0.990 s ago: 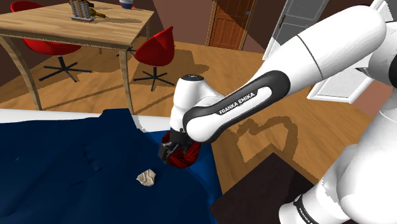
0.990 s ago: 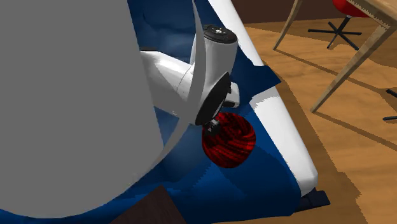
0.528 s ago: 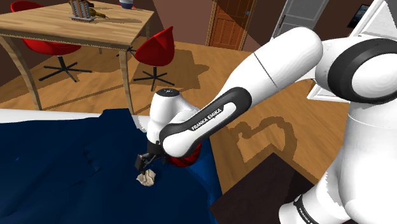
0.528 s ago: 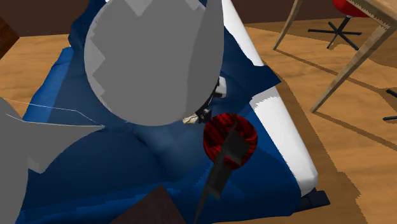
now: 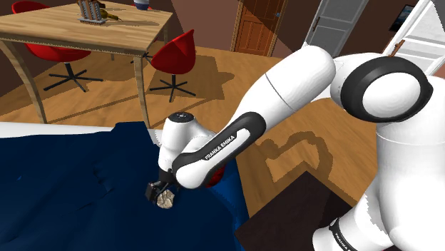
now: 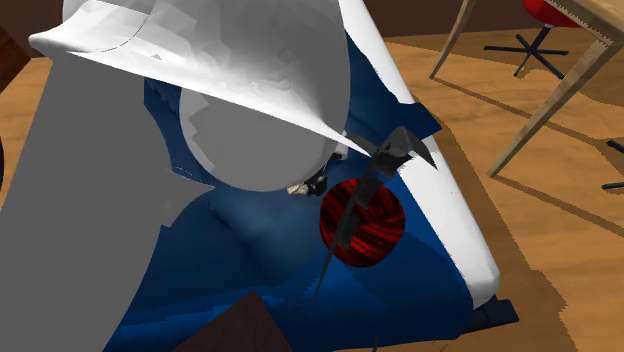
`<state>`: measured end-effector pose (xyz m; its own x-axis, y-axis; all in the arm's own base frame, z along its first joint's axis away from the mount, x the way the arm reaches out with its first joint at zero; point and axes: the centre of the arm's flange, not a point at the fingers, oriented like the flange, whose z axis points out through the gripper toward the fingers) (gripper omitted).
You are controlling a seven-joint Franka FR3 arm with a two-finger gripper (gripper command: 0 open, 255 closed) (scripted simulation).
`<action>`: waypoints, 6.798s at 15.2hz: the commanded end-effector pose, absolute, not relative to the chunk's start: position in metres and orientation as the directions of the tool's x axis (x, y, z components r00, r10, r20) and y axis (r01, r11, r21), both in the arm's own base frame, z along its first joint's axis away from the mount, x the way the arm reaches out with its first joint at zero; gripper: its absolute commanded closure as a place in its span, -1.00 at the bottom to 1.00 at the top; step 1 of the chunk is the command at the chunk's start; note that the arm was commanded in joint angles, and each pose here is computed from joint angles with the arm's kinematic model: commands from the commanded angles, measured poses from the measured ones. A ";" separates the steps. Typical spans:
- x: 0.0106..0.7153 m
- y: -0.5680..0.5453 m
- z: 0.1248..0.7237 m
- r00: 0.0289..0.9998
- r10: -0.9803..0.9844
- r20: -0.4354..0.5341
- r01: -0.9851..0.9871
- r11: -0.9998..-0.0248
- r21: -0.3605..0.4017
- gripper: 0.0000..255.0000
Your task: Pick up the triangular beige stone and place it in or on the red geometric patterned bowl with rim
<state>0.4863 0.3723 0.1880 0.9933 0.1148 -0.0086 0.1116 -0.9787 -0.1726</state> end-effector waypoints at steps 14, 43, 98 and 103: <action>0.487 0.374 0.180 0.993 0.115 -0.008 0.112 -0.979 -0.173 1.00; 0.526 0.442 0.163 0.915 0.254 -0.315 0.277 -0.960 0.031 -1.00; 0.553 0.299 0.333 0.915 0.254 -0.315 0.277 -0.960 0.031 1.00; 0.567 0.227 0.336 0.915 0.254 -0.315 0.277 -0.960 0.031 1.00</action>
